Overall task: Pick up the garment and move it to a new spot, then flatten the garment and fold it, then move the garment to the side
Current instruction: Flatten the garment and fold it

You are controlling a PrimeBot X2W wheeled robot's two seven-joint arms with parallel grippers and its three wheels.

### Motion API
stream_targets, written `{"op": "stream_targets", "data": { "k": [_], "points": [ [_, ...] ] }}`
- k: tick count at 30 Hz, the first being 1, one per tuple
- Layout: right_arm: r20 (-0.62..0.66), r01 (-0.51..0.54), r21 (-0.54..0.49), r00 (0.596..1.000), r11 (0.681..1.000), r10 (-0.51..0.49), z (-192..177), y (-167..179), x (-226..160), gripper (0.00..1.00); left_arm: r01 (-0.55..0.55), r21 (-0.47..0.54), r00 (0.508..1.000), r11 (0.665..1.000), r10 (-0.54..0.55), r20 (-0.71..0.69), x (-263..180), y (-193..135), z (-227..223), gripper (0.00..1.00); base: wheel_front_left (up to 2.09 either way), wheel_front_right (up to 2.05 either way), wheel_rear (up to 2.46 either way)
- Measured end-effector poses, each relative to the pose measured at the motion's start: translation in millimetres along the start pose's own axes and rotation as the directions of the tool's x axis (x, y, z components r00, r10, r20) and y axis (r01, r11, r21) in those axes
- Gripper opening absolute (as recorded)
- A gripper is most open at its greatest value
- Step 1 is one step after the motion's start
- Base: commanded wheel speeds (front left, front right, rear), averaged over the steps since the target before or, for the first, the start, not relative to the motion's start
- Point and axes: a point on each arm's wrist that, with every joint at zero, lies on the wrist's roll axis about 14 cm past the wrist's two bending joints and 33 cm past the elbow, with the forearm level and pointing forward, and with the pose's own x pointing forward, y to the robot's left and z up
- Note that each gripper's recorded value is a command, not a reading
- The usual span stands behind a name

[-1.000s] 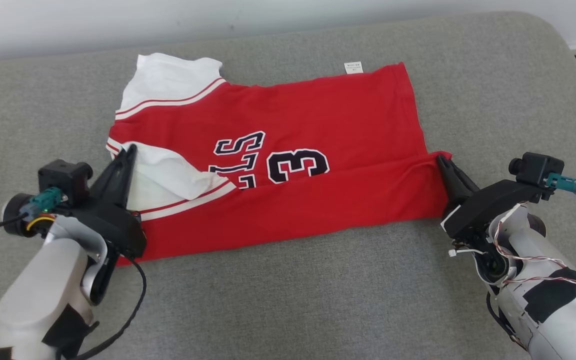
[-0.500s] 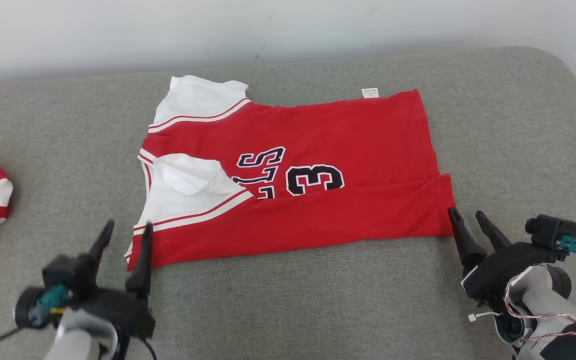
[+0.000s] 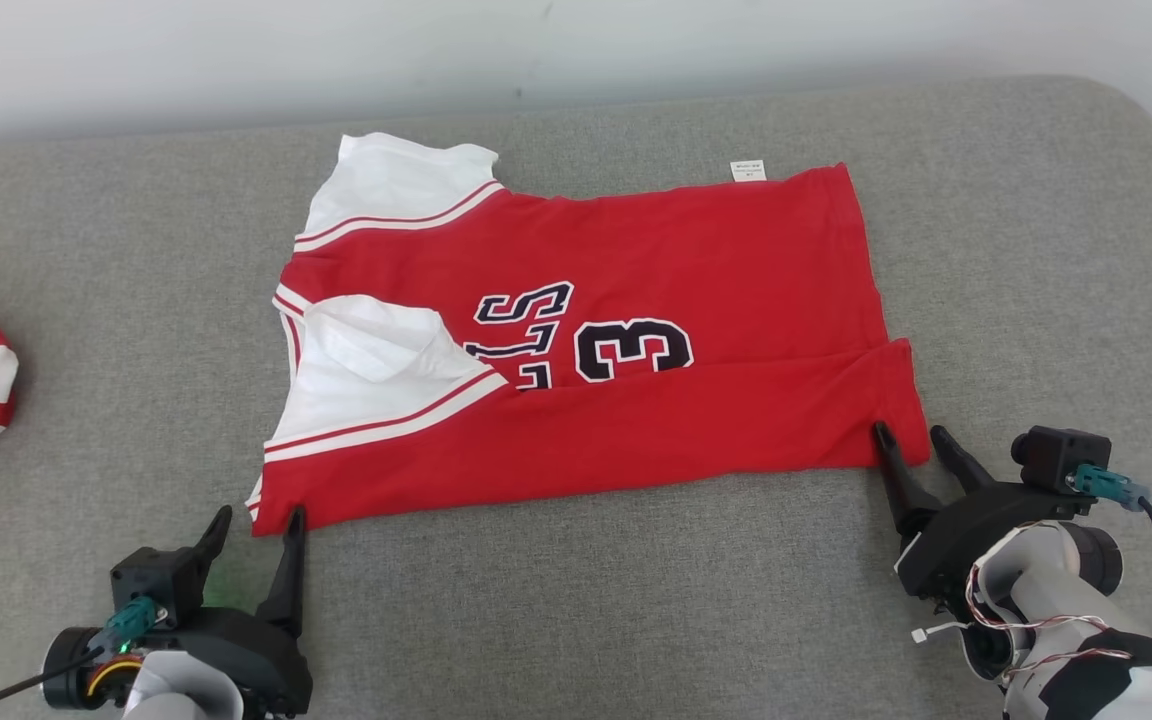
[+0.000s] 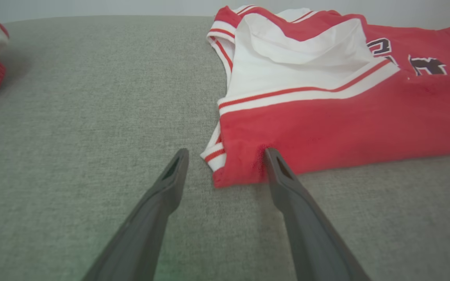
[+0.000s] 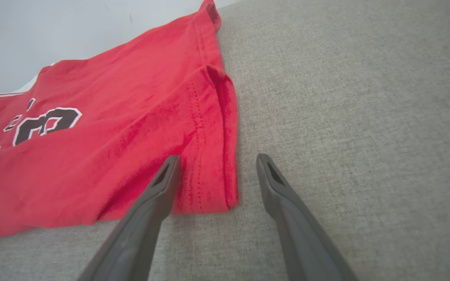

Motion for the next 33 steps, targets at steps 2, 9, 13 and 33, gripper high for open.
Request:
{"op": "stream_targets", "data": {
  "k": [2,9,13,33],
  "points": [
    [-0.01,0.003,0.0,1.0,1.0,-0.003,-4,1,1,1.0,-0.006,-0.006,1.0,1.0,0.006,-0.016,3,0,-4,1.0,0.0,0.0,0.0],
    [-0.023,-0.007,0.002,1.0,1.0,0.007,-9,6,2,0.0,-0.016,-0.028,0.999,0.999,0.015,-0.045,10,-2,-11,0.0,0.0,0.0,0.0],
    [-0.001,-0.018,0.014,1.0,1.0,0.018,-2,11,-1,0.0,0.002,-0.034,1.0,0.999,-0.003,-0.019,7,-9,-3,0.0,0.0,0.0,0.0],
    [0.005,0.006,0.074,1.0,0.997,-0.006,-35,-8,-73,0.0,0.001,-0.127,0.999,0.992,-0.006,-0.038,-67,-20,-38,0.0,0.0,0.0,0.0]
  ]
}}
